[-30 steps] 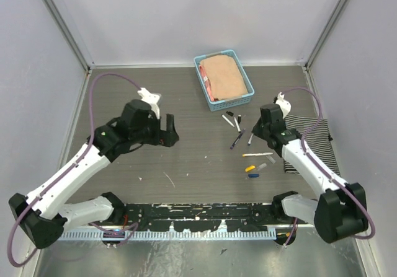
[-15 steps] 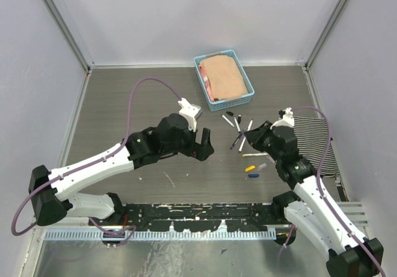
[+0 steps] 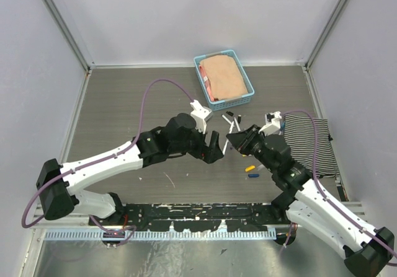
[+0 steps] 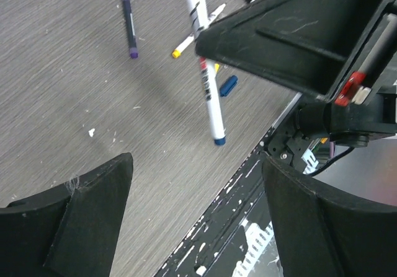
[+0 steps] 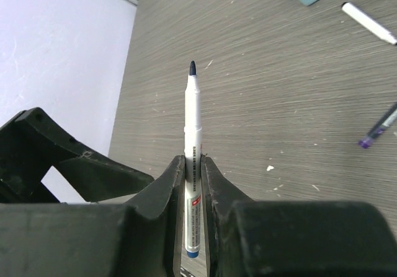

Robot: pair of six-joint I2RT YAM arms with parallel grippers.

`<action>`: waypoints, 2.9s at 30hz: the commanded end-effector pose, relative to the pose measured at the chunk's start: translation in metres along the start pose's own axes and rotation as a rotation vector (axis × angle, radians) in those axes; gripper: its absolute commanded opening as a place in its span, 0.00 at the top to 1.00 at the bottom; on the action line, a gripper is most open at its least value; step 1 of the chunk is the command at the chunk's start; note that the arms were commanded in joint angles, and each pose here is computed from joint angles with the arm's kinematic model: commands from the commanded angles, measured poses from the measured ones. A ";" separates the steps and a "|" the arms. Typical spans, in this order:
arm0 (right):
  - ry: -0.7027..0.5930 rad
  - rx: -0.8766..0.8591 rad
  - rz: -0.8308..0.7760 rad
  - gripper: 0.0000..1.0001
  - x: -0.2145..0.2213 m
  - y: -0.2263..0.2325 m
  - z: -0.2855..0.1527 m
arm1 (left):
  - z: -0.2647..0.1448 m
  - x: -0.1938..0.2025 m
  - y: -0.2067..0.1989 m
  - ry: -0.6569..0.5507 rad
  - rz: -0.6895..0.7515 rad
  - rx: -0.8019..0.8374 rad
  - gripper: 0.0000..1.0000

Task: Insert the pens into the pen caps
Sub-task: Pick up the pen from the center of the board.

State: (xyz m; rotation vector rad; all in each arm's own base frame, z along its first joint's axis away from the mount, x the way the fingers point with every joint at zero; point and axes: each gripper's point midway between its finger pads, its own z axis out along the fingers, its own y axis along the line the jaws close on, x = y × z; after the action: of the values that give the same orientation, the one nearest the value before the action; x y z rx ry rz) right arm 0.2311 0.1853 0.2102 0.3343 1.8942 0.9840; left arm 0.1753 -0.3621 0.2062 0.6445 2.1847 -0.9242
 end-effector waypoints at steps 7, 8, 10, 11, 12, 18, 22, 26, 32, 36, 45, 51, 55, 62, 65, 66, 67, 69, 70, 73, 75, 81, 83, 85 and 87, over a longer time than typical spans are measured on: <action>-0.061 -0.132 0.060 0.81 -0.009 0.042 0.006 | 0.004 -0.022 -0.025 -0.056 -0.017 0.091 0.24; -0.061 -0.143 0.063 0.81 -0.008 0.045 0.006 | 0.005 -0.022 -0.024 -0.056 -0.023 0.087 0.25; -0.062 -0.161 0.069 0.81 -0.008 0.049 0.005 | 0.006 -0.021 -0.022 -0.054 -0.030 0.077 0.28; -0.062 -0.168 0.072 0.81 -0.008 0.051 0.004 | 0.007 -0.021 -0.021 -0.054 -0.033 0.072 0.29; -0.060 -0.175 0.072 0.81 -0.008 0.053 0.003 | 0.007 -0.021 -0.021 -0.055 -0.035 0.071 0.30; -0.043 -0.204 0.079 0.81 -0.004 0.060 0.003 | 0.006 -0.028 -0.021 -0.074 -0.030 0.059 0.38; -0.041 -0.220 0.084 0.81 -0.003 0.063 0.002 | 0.005 -0.034 -0.022 -0.086 -0.023 0.054 0.44; -0.038 -0.229 0.083 0.81 -0.003 0.067 0.002 | 0.005 -0.037 -0.023 -0.092 -0.021 0.054 0.50; -0.041 -0.236 0.088 0.81 -0.004 0.069 0.003 | 0.004 -0.038 -0.023 -0.096 -0.021 0.053 0.55; -0.048 -0.246 0.091 0.81 -0.006 0.073 0.002 | 0.004 -0.036 -0.021 -0.090 -0.022 0.047 0.57; -0.053 -0.263 0.098 0.81 -0.010 0.079 0.000 | 0.005 -0.033 -0.018 -0.086 -0.023 0.035 0.60; -0.057 -0.264 0.099 0.81 -0.011 0.079 -0.001 | 0.005 -0.032 -0.017 -0.082 -0.021 0.032 0.71; -0.057 -0.265 0.100 0.81 -0.012 0.080 -0.001 | 0.006 -0.031 -0.016 -0.077 -0.020 0.025 0.82; -0.076 -0.248 0.084 0.59 -0.017 0.080 -0.003 | 0.005 -0.030 -0.011 -0.070 -0.018 -0.003 1.00; -0.102 -0.197 0.051 0.42 -0.026 0.074 -0.006 | 0.001 -0.032 -0.003 -0.074 0.002 -0.049 1.00; -0.111 -0.181 0.034 0.38 -0.029 0.072 -0.007 | -0.001 -0.034 0.000 -0.076 0.008 -0.065 1.00; -0.113 -0.161 0.016 0.33 -0.031 0.069 -0.009 | -0.005 -0.035 0.003 -0.073 0.015 -0.077 1.00; -0.145 -0.099 -0.016 0.27 -0.040 0.061 -0.011 | -0.010 -0.038 0.008 -0.062 0.031 -0.089 1.00; -0.148 -0.075 -0.031 0.25 -0.042 0.058 -0.013 | -0.012 -0.039 0.011 -0.053 0.032 -0.101 1.00; -0.155 -0.007 -0.059 0.23 -0.048 0.049 -0.020 | -0.019 -0.041 0.018 -0.019 0.035 -0.112 1.00; -0.160 0.048 -0.068 0.23 -0.051 0.039 -0.023 | -0.022 -0.043 0.021 -0.005 0.040 -0.109 1.00; -0.196 0.203 -0.127 0.22 -0.063 0.014 -0.033 | -0.036 -0.051 0.049 0.026 0.038 -0.270 1.00; -0.199 0.213 -0.175 0.21 -0.066 0.012 -0.035 | -0.041 -0.055 0.057 0.031 0.035 -0.315 1.00; -0.197 0.250 -0.195 0.20 -0.067 0.006 -0.037 | -0.045 -0.056 0.062 0.041 0.036 -0.334 1.00; -0.169 0.272 -0.263 0.20 -0.066 0.002 -0.038 | -0.049 -0.060 0.064 0.032 0.032 -0.339 1.00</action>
State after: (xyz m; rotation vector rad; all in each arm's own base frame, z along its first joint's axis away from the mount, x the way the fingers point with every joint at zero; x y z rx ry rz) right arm 0.2310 0.1454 0.2470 0.3670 1.8753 0.6386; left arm 0.2313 -0.3147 0.2464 0.5406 2.2559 -0.6042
